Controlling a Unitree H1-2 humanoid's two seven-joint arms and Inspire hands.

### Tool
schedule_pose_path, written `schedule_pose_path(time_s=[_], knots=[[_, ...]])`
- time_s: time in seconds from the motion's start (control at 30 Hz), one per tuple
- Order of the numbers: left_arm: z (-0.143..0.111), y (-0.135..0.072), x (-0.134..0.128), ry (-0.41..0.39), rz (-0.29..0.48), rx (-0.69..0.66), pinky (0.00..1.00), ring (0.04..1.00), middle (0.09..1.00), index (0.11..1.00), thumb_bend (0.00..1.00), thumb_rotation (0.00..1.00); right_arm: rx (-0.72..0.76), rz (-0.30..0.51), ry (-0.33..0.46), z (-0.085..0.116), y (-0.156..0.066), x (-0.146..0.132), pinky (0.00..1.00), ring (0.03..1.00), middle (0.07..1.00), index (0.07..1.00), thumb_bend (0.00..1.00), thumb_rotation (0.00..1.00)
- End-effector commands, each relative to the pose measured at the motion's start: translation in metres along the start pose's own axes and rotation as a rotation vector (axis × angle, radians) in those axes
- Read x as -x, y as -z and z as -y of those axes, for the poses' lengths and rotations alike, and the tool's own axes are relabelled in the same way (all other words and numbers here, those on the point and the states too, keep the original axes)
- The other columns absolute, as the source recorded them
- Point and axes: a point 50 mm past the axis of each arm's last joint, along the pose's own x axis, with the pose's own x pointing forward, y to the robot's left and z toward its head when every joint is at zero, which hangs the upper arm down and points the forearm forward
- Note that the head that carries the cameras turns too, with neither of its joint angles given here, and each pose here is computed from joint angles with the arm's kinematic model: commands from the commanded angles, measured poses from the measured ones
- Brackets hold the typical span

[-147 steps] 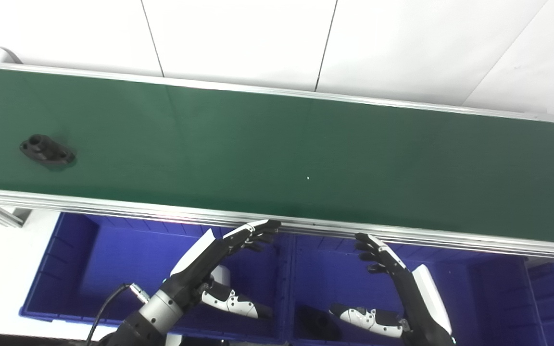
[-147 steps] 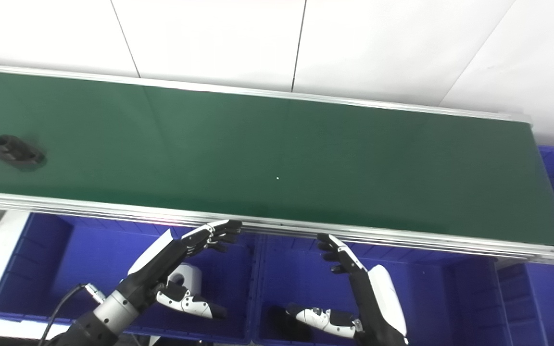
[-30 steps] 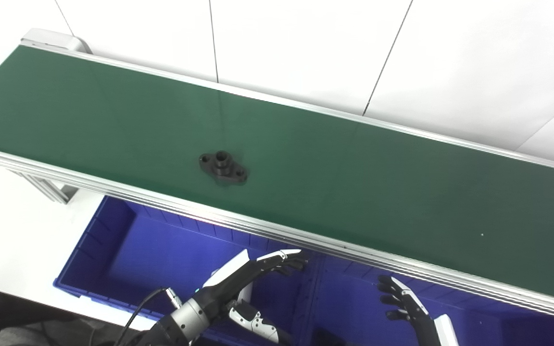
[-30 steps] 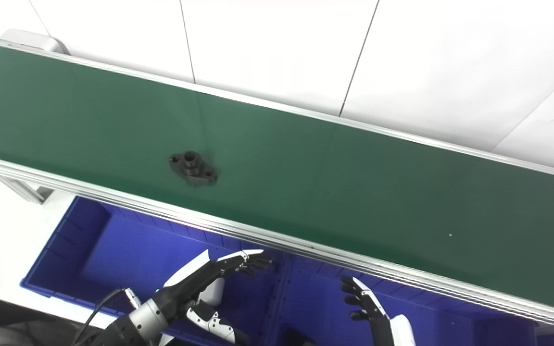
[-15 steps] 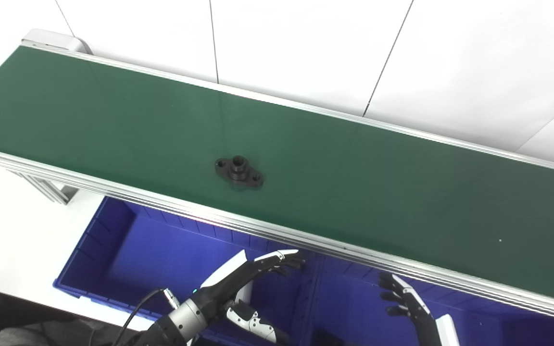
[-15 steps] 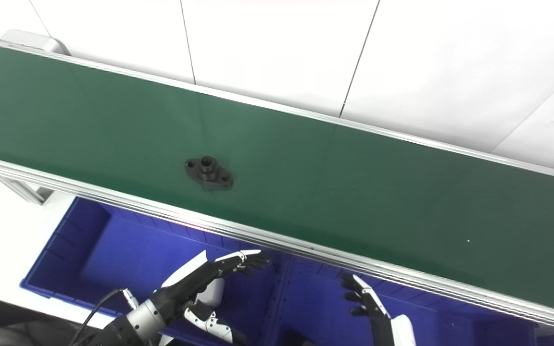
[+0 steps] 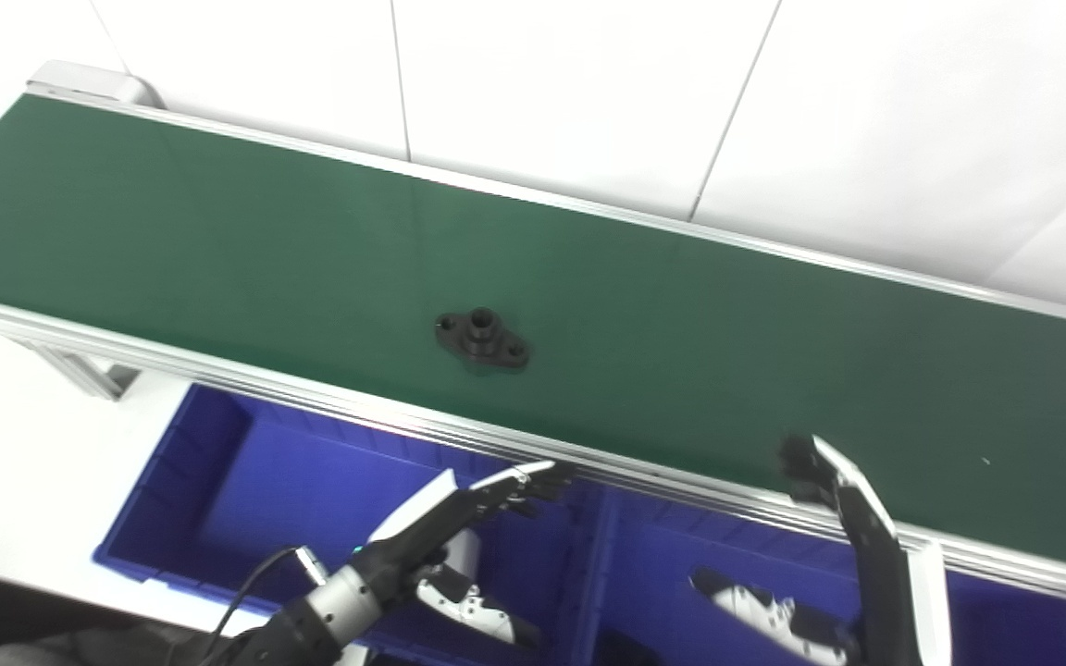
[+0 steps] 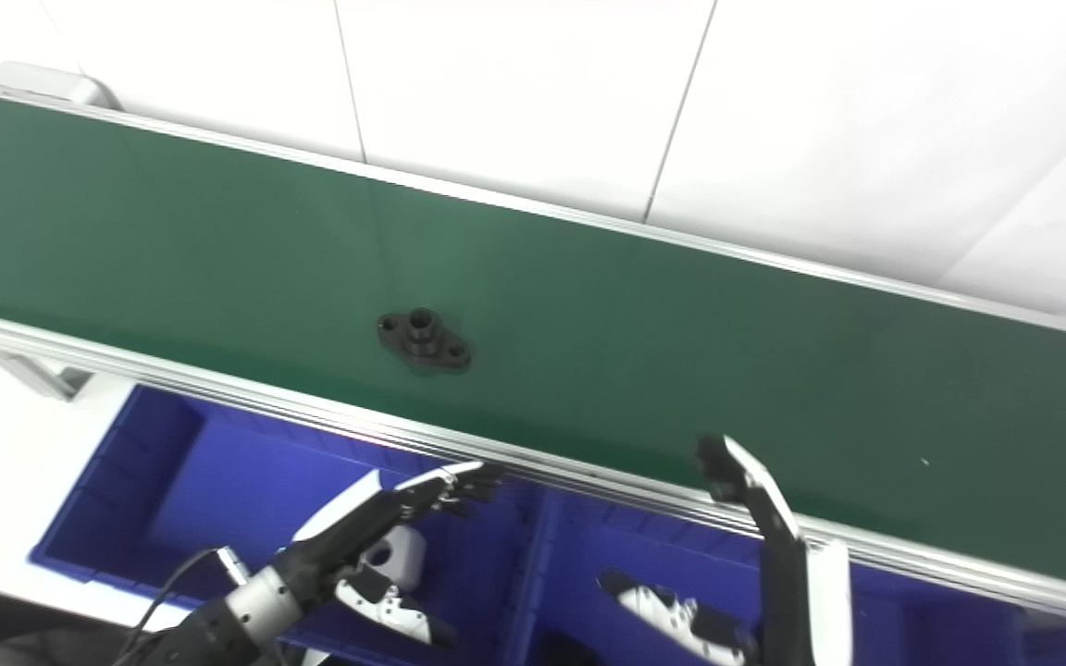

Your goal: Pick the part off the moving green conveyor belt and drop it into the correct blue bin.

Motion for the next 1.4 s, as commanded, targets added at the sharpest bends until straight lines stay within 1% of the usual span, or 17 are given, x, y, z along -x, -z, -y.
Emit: schedule_pose_path(time_s=[0.0,0.07,0.17,0.27,0.37,0.5,0.57,0.63,0.73,0.83,0.9,1.03,1.1,1.27,1.37], knots=[[-0.009,-0.009,-0.002,-0.011,0.042,-0.024,0.75,0.832,0.893,0.908,0.70,0.24,0.012,0.025,0.021,0.006,-0.012,-0.012,0.69,0.746,0.778,0.809,0.80,0.22],[-0.011,-0.009,-0.002,-0.012,0.049,-0.024,0.75,0.831,0.894,0.909,0.69,0.25,0.030,0.026,0.016,0.008,-0.015,-0.022,0.68,0.744,0.778,0.811,0.79,0.23],[-0.016,-0.008,-0.001,-0.014,0.057,-0.025,0.76,0.844,0.904,0.914,0.67,0.24,0.069,0.023,0.001,0.009,-0.019,-0.041,0.68,0.748,0.782,0.819,0.78,0.28],[-0.021,-0.008,0.000,-0.011,0.065,-0.032,0.77,0.844,0.902,0.914,0.65,0.23,0.092,0.023,-0.022,0.009,-0.022,-0.057,0.70,0.759,0.783,0.825,0.78,0.27],[-0.026,-0.008,0.002,-0.007,0.065,-0.036,0.77,0.844,0.899,0.913,0.65,0.25,0.101,0.027,-0.044,0.008,-0.022,-0.076,0.68,0.746,0.777,0.820,0.78,0.27],[-0.031,-0.007,0.004,0.002,0.071,-0.042,0.77,0.842,0.894,0.911,0.65,0.24,0.113,0.043,-0.055,0.006,-0.022,-0.095,0.66,0.733,0.766,0.805,0.79,0.25],[-0.034,-0.007,0.005,0.006,0.072,-0.044,0.75,0.832,0.891,0.909,0.65,0.24,0.120,0.050,-0.062,0.004,-0.022,-0.103,0.66,0.730,0.762,0.801,0.79,0.25],[-0.035,-0.007,0.006,0.009,0.070,-0.042,0.75,0.829,0.887,0.904,0.66,0.23,0.136,0.054,-0.073,0.003,-0.022,-0.110,0.65,0.723,0.760,0.803,0.78,0.28],[-0.038,-0.006,0.006,0.013,0.071,-0.041,0.75,0.832,0.886,0.902,0.66,0.23,0.154,0.051,-0.089,0.000,-0.021,-0.118,0.65,0.720,0.755,0.801,0.78,0.29],[-0.040,-0.006,0.007,0.016,0.077,-0.038,0.74,0.824,0.883,0.899,0.67,0.20,0.172,0.046,-0.105,-0.004,-0.021,-0.129,0.63,0.711,0.748,0.794,0.80,0.26],[-0.041,-0.006,0.007,0.018,0.076,-0.038,0.73,0.818,0.880,0.897,0.67,0.20,0.176,0.040,-0.112,-0.007,-0.021,-0.134,0.63,0.712,0.747,0.789,0.80,0.24],[-0.043,-0.005,0.009,0.021,0.075,-0.030,0.74,0.821,0.882,0.894,0.67,0.19,0.203,0.029,-0.139,-0.011,-0.019,-0.145,0.65,0.728,0.756,0.791,0.81,0.25],[-0.044,-0.005,0.010,0.024,0.076,-0.032,0.74,0.824,0.883,0.895,0.67,0.18,0.222,0.025,-0.154,-0.013,-0.018,-0.151,0.64,0.720,0.754,0.794,0.80,0.26],[-0.046,-0.004,0.012,0.030,0.082,-0.038,0.76,0.828,0.876,0.890,0.67,0.18,0.286,0.015,-0.196,-0.017,-0.014,-0.163,0.63,0.705,0.749,0.788,0.81,0.26],[-0.046,-0.003,0.012,0.032,0.086,-0.043,0.76,0.825,0.871,0.888,0.67,0.18,0.327,0.010,-0.229,-0.021,-0.010,-0.170,0.64,0.709,0.751,0.785,0.81,0.27]])
